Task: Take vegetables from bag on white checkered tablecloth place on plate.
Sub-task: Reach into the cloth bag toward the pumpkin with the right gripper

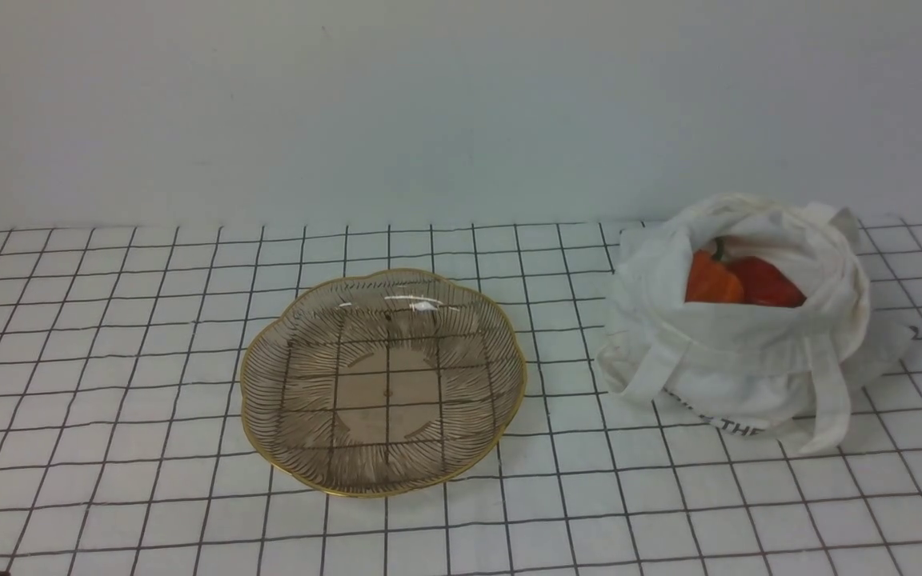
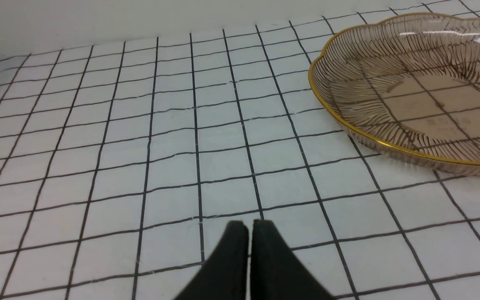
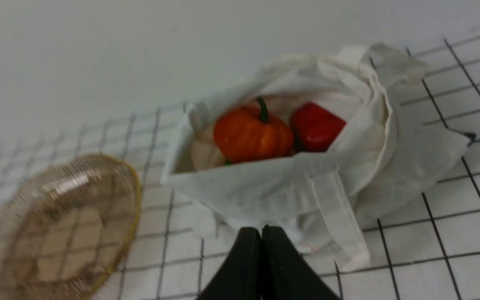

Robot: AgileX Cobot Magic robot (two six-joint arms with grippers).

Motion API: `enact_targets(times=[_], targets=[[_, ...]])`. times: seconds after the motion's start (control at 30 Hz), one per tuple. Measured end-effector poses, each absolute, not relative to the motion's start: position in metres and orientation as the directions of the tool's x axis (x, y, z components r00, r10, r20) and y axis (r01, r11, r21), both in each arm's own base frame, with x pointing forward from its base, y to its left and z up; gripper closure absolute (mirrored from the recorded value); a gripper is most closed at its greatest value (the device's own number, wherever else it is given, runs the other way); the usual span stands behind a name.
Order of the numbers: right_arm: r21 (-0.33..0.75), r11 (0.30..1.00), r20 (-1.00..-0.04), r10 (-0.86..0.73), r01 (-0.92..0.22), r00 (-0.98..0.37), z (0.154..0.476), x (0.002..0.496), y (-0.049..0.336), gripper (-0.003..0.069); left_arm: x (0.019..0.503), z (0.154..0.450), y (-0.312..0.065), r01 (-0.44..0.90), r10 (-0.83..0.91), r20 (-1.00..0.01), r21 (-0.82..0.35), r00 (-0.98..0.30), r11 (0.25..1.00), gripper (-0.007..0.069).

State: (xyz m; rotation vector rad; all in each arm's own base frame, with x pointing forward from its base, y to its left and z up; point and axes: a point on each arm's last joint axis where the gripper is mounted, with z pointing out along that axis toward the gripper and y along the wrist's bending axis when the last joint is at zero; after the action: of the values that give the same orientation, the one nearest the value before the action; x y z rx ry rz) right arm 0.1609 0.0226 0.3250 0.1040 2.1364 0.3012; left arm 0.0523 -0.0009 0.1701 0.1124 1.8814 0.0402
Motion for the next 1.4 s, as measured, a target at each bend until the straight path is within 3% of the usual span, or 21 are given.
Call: enact_targets(times=[0.13, 0.3, 0.6, 0.7, 0.73, 0.8, 0.87, 1.0, 1.2, 1.4], targets=[[0.205, 0.977, -0.743, 0.117, -0.059, -0.659, 0.321, 0.216, 0.028, 0.0671, 0.052, 0.17, -0.001, 0.058, 0.098, -0.947, 0.085, -0.305, 0.995, 0.0634], [0.231, 0.972, -0.655, 0.125, -0.041, -0.745, 0.308, 0.286, 0.036, 0.0671, 0.052, 0.17, -0.001, 0.058, 0.098, -0.947, 0.085, -0.305, 0.995, 0.0634], [0.254, 0.967, -0.563, 0.135, -0.016, -0.815, 0.272, 0.355, 0.044, 0.0639, 0.052, 0.17, -0.001, 0.058, 0.098, -0.947, 0.085, -0.305, 0.995, 0.0634], [0.252, 0.968, -0.543, 0.131, -0.012, -0.83, 0.258, 0.371, 0.045, 0.0581, 0.052, 0.17, -0.001, 0.058, 0.098, -0.947, 0.085, -0.305, 0.995, 0.0634], [0.252, 0.968, -0.545, 0.133, -0.01, -0.827, 0.251, 0.381, 0.046, 0.0526, 0.052, 0.17, -0.001, 0.058, 0.098, -0.947, 0.085, -0.305, 0.995, 0.0634], [0.255, 0.967, -0.548, 0.138, -0.008, -0.825, 0.247, 0.386, 0.046, 0.0491, 0.052, 0.17, -0.001, 0.058, 0.098, -0.947, 0.085, -0.305, 0.995, 0.0634], [0.275, 0.961, -0.549, 0.153, -0.005, -0.822, 0.239, 0.399, 0.048, 0.0393, 0.052, 0.17, -0.001, 0.058, 0.098, -0.947, 0.085, -0.305, 0.995, 0.0634], [0.301, 0.953, -0.542, 0.15, -0.024, -0.827, 0.225, 0.413, 0.052, 0.0286, 0.052, 0.17, -0.001, 0.058, 0.098, -0.947, 0.085, -0.305, 0.995, 0.0634], [0.302, 0.951, -0.569, 0.125, -0.066, -0.813, 0.211, 0.425, 0.055, 0.025, 0.052, 0.17, -0.001, 0.058, 0.098, -0.947, 0.085, -0.305, 0.995, 0.0634], [0.313, 0.949, -0.592, 0.164, -0.038, -0.789, 0.197, 0.436, 0.055, 0.025, 0.052, 0.17, -0.001, 0.058, 0.098, -0.947, 0.085, -0.305, 0.995, 0.0634]])
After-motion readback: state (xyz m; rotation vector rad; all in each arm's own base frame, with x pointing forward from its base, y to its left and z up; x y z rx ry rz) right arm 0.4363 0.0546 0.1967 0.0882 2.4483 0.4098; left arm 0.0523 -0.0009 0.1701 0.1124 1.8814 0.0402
